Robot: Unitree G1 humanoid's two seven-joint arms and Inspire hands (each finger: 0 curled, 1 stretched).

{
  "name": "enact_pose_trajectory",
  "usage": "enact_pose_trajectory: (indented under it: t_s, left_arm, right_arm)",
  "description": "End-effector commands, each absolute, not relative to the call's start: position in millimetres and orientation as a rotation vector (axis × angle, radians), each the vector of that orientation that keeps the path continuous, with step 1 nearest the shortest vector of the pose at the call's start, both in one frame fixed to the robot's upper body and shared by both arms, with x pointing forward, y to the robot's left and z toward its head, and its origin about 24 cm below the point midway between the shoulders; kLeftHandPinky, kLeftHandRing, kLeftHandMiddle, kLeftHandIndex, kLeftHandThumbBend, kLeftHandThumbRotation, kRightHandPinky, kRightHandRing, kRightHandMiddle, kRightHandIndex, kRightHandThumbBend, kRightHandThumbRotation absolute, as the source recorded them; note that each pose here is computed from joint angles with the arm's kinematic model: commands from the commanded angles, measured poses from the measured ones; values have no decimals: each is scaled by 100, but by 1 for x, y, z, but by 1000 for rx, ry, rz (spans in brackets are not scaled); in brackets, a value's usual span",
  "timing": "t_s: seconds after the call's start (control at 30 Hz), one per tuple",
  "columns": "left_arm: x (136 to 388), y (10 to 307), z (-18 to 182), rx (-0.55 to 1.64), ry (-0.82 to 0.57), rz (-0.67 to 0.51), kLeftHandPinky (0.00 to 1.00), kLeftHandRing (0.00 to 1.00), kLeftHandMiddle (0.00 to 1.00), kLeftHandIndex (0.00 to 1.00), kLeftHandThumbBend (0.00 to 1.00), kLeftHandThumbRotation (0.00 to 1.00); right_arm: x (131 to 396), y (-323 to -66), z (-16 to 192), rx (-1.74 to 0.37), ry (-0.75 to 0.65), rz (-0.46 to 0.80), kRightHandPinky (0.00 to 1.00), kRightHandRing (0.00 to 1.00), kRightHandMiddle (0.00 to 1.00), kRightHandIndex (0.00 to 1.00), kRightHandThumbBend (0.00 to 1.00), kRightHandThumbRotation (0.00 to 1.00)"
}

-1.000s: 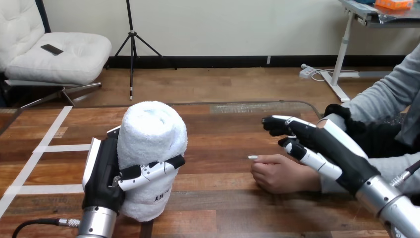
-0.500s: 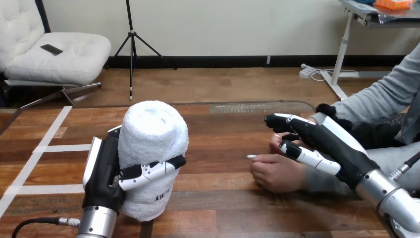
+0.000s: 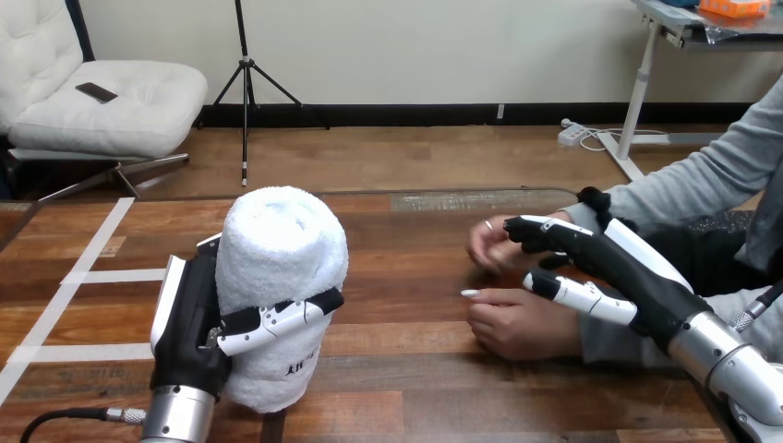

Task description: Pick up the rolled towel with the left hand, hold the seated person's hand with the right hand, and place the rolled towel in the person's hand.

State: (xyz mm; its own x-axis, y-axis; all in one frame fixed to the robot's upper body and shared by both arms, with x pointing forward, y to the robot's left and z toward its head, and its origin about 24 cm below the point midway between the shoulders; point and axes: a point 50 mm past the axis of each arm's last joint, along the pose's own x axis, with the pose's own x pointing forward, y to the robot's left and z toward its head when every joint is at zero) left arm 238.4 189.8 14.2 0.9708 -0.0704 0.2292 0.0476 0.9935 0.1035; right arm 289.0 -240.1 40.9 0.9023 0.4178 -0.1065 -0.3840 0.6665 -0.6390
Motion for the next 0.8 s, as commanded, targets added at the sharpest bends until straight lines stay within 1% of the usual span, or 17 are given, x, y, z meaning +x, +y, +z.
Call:
enact_pose_trajectory:
  t_s: [0.0, 0.33, 0.77]
  left_arm:
    - [249, 190, 42, 99, -373, -60, 25, 31, 36, 39, 60, 0]
    - [249, 190, 42, 100, -372, -58, 25, 30, 36, 39, 59, 0]
    - [249, 191, 41, 95, -369, -59, 25, 30, 36, 38, 60, 0]
  right_arm:
    - [310, -240, 70, -774, -152, 426, 79, 86, 88, 87, 96, 88]
    - [313, -243, 70, -822, -126, 421, 78, 87, 89, 88, 90, 85]
    - [316, -246, 67, -860, -103, 414, 75, 85, 88, 88, 85, 81]
